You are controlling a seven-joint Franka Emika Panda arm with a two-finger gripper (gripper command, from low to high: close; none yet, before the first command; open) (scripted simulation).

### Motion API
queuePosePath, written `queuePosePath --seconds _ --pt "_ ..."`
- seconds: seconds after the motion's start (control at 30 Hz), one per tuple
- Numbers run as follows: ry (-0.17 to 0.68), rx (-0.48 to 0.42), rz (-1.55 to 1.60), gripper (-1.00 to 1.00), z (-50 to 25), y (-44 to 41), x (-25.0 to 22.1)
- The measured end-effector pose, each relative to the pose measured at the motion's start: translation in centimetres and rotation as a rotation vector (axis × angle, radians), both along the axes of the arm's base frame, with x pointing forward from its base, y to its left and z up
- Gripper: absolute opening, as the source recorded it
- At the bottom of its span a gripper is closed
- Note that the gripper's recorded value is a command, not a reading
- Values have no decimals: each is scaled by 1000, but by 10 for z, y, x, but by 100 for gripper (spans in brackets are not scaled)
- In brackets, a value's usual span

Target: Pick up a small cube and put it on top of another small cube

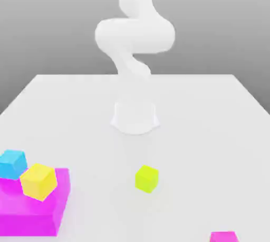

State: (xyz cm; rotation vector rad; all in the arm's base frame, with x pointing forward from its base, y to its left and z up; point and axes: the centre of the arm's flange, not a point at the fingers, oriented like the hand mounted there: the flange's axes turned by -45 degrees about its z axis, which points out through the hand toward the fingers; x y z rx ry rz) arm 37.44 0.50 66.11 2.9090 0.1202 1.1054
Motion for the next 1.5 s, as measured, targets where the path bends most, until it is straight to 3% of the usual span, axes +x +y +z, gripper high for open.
queuePosePath --seconds 0.17,0.33,0.63,0.97,1.0,1.23,1.5 --pt "175 -135 186 0 -124 11 42" --pt "345 -239 396 0 -250 19 46" --pt "648 -342 861 0 -458 28 -43" --pt "671 -350 898 0 -531 27 -54" --pt "670 -348 900 -100 -535 27 -55" --pt "672 -347 900 -100 -535 28 -55" --pt "674 -353 896 -100 -486 28 -53"
